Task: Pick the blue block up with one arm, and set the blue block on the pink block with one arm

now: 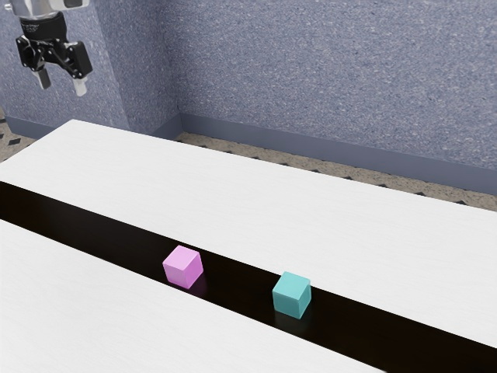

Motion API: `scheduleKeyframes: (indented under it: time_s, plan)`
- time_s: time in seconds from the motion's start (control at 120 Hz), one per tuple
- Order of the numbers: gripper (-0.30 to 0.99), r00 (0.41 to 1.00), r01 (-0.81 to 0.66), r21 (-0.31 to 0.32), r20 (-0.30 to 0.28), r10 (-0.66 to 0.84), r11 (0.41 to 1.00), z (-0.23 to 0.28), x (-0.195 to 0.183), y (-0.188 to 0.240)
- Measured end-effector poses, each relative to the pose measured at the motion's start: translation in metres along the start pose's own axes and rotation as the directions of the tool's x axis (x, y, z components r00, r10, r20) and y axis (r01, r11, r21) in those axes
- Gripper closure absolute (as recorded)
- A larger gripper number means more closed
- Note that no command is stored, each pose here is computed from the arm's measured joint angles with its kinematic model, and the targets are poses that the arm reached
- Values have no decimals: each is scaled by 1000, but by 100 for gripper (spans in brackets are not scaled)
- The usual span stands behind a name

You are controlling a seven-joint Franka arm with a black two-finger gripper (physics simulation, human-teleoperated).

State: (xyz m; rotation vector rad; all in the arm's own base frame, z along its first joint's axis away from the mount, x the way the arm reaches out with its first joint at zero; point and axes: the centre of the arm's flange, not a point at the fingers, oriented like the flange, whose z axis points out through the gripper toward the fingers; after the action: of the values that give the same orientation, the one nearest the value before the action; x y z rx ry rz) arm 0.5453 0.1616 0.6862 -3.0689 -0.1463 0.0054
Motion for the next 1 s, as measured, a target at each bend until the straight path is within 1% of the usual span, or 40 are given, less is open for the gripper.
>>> scheduleKeyframes:
  time_s: [0.167,0.183,0.217,0.242,0.283,0.308,0.342,0.4,0.433,0.458,0.508,0.642,0.692,0.767,0.817,0.917,1.0]
  plan:
    - [0,1000,-16,-1,0,16,1000,-2,-2,-4]
    - [0,1000,-17,8,-9,17,1000,-7,-3,-5]
    - [0,999,-29,46,-40,31,999,-26,-6,0]
    - [0,994,-54,92,-93,63,994,-55,-10,16]
    - [0,973,-124,153,-173,150,980,-94,-14,60]
    - [0,957,-176,179,-199,211,968,-105,-12,92]
    - [0,935,-246,204,-207,287,948,-107,-7,135]
    - [0,905,-361,221,-153,398,906,-73,13,209]
    - [0,889,-416,212,-108,444,884,-41,29,247]
    - [0,882,-442,201,-81,465,874,-18,40,267]
    - [0,873,-469,175,-52,484,865,18,56,290]
    - [0,863,-501,103,-17,506,859,95,76,336]
    - [0,873,-484,90,-18,488,870,117,81,349]
    - [0,886,-457,83,-42,461,886,127,78,381]
    - [0,901,-427,78,-51,432,901,135,78,394]
    - [0,933,-356,55,-38,358,933,168,79,408]
    - [0,951,-305,39,-40,306,952,195,75,434]
